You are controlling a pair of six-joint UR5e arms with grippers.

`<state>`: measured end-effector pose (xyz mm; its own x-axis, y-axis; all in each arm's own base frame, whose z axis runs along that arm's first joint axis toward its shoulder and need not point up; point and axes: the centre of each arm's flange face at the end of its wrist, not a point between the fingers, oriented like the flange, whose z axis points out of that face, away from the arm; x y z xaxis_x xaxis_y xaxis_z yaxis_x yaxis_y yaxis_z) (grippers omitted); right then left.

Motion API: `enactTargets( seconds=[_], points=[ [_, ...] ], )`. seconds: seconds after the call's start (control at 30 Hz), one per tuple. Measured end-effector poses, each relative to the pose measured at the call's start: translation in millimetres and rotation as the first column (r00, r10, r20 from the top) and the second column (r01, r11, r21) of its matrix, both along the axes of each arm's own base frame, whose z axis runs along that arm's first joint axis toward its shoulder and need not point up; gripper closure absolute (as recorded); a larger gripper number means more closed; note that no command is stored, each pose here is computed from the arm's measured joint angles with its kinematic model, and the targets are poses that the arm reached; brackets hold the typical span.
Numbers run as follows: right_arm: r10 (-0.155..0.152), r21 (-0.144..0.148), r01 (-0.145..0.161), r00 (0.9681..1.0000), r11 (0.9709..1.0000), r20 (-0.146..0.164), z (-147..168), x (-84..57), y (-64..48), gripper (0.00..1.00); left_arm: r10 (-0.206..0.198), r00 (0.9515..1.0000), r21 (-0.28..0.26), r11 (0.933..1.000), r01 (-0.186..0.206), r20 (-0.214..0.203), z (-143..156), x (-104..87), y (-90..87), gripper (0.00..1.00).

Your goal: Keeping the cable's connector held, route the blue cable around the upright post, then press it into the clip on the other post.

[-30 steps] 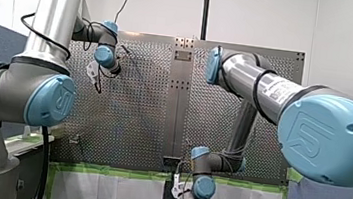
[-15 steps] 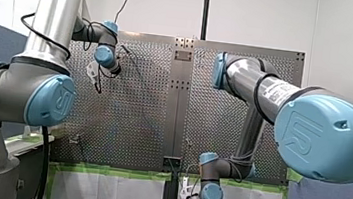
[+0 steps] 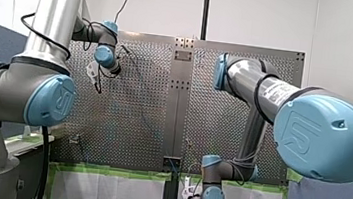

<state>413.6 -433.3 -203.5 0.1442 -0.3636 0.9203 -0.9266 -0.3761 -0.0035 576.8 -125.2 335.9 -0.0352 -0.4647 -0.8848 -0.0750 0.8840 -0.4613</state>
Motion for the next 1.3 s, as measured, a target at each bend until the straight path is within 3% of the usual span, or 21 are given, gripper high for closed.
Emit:
enactTargets(
  seconds=[0.2,0.43,0.77,1.0,1.3],
  points=[
    [-0.001,-0.032,0.002,0.9999,0.9995,0.016,19,-2.0,0.8,1.00,0.004,1.0000,-0.004,1.0000,-0.004,0.003,0,0.3,1.0,0.09],
    [-0.001,-0.078,0.004,0.9990,0.9969,0.044,48,-5.0,3.1,1.00,0.026,0.9997,-0.004,0.9996,-0.026,0.000,0,-0.3,2.7,0.09],
    [-0.015,-0.102,0.021,0.9982,0.9945,0.058,83,-16.6,10.4,1.00,0.036,0.9994,-0.004,0.9994,-0.036,-0.005,0,-1.8,0.4,0.09],
    [-0.025,-0.132,0.036,0.9965,0.9906,0.079,105,-26.1,11.1,1.00,0.032,0.9995,-0.008,0.9995,-0.032,-0.006,-1,-2.4,-1.9,0.09],
    [-0.015,-0.182,0.036,0.9930,0.9827,0.117,136,-29.8,7.4,1.00,0.026,0.9997,-0.025,0.9993,-0.026,-0.002,0,-2.7,-4.9,0.09]
  ],
)
